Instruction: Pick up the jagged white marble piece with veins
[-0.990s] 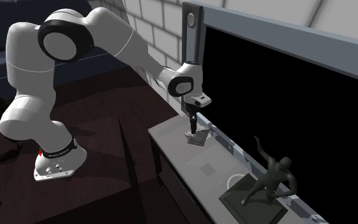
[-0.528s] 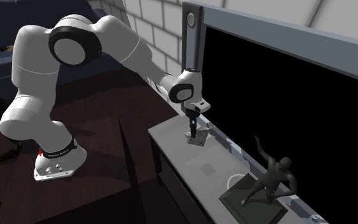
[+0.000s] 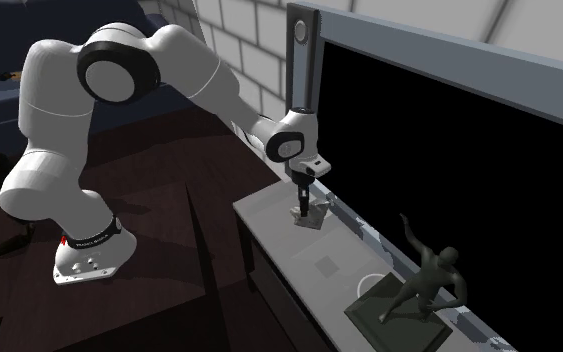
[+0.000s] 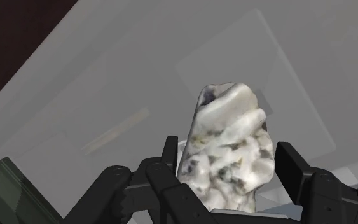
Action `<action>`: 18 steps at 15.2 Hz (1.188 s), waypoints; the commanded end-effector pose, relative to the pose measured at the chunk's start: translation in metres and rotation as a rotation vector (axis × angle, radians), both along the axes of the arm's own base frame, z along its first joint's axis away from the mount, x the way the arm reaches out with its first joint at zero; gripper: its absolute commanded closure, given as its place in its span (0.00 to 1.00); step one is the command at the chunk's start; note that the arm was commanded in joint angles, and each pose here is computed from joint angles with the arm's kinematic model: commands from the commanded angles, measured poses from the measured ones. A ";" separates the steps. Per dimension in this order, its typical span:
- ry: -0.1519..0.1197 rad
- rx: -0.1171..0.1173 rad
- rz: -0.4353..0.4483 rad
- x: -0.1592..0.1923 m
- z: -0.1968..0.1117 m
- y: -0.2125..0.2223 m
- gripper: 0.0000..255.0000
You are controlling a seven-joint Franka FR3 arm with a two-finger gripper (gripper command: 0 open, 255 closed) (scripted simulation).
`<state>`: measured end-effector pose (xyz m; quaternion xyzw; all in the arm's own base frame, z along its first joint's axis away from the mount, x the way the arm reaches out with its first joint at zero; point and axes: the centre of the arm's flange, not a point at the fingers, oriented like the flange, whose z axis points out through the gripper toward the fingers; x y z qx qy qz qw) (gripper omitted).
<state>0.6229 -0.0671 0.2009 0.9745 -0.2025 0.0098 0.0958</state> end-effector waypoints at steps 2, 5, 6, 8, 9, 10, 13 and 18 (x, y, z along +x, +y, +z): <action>0.001 0.000 -0.001 -0.001 -0.001 -0.001 1.00; 0.001 0.000 -0.001 -0.001 0.015 -0.001 1.00; 0.001 0.000 -0.001 -0.001 0.020 -0.001 1.00; 0.001 0.000 -0.001 -0.001 0.031 -0.001 1.00; 0.001 0.000 -0.001 -0.001 0.036 -0.001 1.00; 0.001 0.000 -0.001 -0.001 0.041 -0.001 1.00; 0.001 0.000 -0.001 -0.001 0.057 -0.001 1.00; 0.001 0.000 -0.001 -0.001 0.079 -0.001 1.00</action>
